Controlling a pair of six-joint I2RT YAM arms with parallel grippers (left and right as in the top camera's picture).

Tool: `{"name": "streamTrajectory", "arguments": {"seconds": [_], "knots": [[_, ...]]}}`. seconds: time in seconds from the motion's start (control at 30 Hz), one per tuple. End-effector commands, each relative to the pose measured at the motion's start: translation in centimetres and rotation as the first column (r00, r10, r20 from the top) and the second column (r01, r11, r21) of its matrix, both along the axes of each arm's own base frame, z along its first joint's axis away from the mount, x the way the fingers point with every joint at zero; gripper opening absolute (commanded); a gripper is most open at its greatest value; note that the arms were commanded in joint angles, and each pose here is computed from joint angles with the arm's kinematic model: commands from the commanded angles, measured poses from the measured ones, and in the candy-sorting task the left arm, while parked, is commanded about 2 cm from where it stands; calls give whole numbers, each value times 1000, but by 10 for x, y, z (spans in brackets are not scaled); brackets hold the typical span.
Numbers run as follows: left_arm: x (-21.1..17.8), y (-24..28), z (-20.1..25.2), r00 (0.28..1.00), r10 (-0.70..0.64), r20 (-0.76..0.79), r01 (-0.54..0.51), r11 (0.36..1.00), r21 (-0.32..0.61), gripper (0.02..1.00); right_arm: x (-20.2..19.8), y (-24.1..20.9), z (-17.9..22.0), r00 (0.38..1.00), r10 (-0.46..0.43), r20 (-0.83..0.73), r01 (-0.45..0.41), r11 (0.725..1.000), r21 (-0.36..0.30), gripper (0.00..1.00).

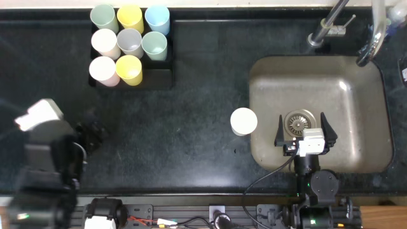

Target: Store Cups

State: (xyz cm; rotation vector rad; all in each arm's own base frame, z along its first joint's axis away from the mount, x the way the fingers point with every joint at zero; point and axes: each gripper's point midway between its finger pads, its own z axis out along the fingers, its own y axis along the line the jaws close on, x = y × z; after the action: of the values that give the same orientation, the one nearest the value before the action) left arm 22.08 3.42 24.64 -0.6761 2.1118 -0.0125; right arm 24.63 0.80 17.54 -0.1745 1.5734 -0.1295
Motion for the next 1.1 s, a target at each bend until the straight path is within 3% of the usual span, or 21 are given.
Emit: {"name": "streamTrajectory", "arguments": {"seconds": [0.03, 0.1, 0.2, 0.3, 0.43, 0.67, 0.97, 1.1], "knots": [[24, -22, -26, 954, -254, 161, 228, 960, 164, 1000, 0, 0, -3, 1000, -1, 0, 1, 1000, 0, 998], [36, -31, -10, 888, -325, 327, 252, 936, 247, 1000, 0, 0, -3, 1000, -1, 0, 1, 1000, 0, 998], [37, -30, 16, 783, -325, 530, 186, 936, 298, 1000, 0, 0, -3, 1000, 0, 0, 0, 1000, 0, 998], [28, -30, 27, 722, -348, 598, 149, 922, 356, 1000, 0, 0, -4, 1000, -1, -1, 1, 1000, 0, 998], [19, -30, 15, 740, -384, 552, 155, 897, 415, 1000, 0, 0, -3, 1000, 0, 0, 0, 1000, 0, 998], [8, -30, -45, 840, -433, 327, 262, 851, 455, 998, 0, 0, -3, 1000, -1, 0, 1, 1000, 0, 998], [9, -32, -109, 865, -459, 204, 334, 829, 449, 1000, 0, 0, -4, 1000, 0, -1, 0, 1000, 0, 998], [9, -31, -110, 865, -461, 200, 333, 824, 459, 1000, 0, 0, -3, 1000, 0, 0, 0, 1000, 0, 998]]}}
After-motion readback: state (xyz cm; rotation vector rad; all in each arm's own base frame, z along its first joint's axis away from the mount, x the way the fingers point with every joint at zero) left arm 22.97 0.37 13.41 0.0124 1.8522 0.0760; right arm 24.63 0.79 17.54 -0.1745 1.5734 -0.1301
